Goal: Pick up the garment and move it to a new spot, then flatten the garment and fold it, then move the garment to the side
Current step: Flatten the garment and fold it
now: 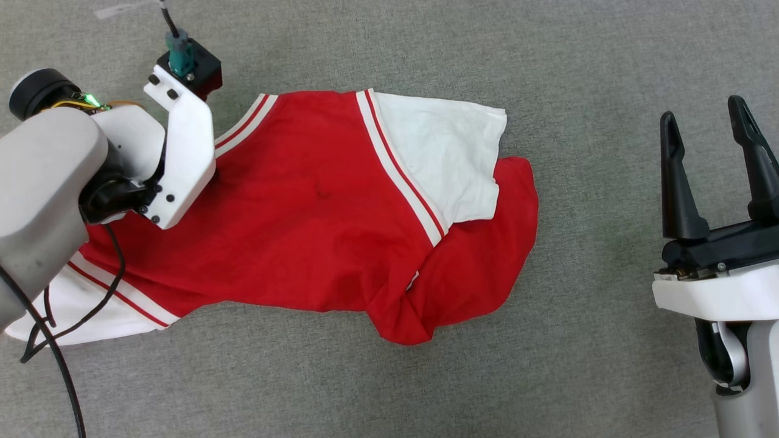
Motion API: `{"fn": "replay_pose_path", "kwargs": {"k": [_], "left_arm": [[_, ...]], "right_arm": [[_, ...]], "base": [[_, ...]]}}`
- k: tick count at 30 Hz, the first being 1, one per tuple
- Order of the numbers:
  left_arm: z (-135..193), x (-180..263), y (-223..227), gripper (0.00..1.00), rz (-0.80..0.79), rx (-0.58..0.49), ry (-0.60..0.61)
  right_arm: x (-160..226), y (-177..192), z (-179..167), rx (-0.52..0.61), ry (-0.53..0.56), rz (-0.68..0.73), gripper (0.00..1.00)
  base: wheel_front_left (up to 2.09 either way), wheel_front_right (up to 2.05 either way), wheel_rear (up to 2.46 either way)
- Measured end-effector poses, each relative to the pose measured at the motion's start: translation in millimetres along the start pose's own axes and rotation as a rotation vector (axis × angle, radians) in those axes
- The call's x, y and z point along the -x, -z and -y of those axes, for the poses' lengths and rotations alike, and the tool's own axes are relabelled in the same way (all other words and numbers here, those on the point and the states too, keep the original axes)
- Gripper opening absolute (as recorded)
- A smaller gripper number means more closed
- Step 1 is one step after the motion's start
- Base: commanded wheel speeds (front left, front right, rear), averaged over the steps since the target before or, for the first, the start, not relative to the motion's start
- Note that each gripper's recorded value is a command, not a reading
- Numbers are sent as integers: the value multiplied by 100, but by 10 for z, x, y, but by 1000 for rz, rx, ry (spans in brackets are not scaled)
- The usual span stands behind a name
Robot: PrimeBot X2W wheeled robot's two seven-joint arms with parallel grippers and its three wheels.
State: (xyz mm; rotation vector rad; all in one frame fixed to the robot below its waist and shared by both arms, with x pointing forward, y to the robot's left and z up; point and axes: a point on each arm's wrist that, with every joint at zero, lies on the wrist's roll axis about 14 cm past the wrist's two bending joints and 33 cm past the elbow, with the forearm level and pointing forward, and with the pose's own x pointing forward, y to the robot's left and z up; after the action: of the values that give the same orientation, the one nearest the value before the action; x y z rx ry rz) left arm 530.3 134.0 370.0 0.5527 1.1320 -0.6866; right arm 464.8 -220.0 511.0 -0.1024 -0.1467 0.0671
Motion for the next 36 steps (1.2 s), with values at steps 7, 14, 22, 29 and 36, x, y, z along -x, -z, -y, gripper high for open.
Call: {"fn": "replay_pose_path", "kwargs": {"k": [7, 14, 22, 29, 36], "left_arm": [[63, 123, -286, 0, 104, -57, -12], [286, 458, -1093, 0, 373, -152, 18], [487, 38, -1165, 0, 370, -174, 75], [580, -175, -990, 100, 354, -135, 102], [308, 369, -1177, 100, 526, -113, 24]], "right_arm": [[14, -92, 32, 4, 10, 21, 100], [48, -149, 78, 9, 26, 31, 100], [27, -57, 96, 3, 43, 10, 100], [46, -89, 149, 9, 63, 15, 100], [81, -184, 111, 1, 54, 36, 100]], "base": [[0, 0, 0], [0, 0, 0], [0, 0, 0], [0, 0, 0], [0, 0, 0]]}}
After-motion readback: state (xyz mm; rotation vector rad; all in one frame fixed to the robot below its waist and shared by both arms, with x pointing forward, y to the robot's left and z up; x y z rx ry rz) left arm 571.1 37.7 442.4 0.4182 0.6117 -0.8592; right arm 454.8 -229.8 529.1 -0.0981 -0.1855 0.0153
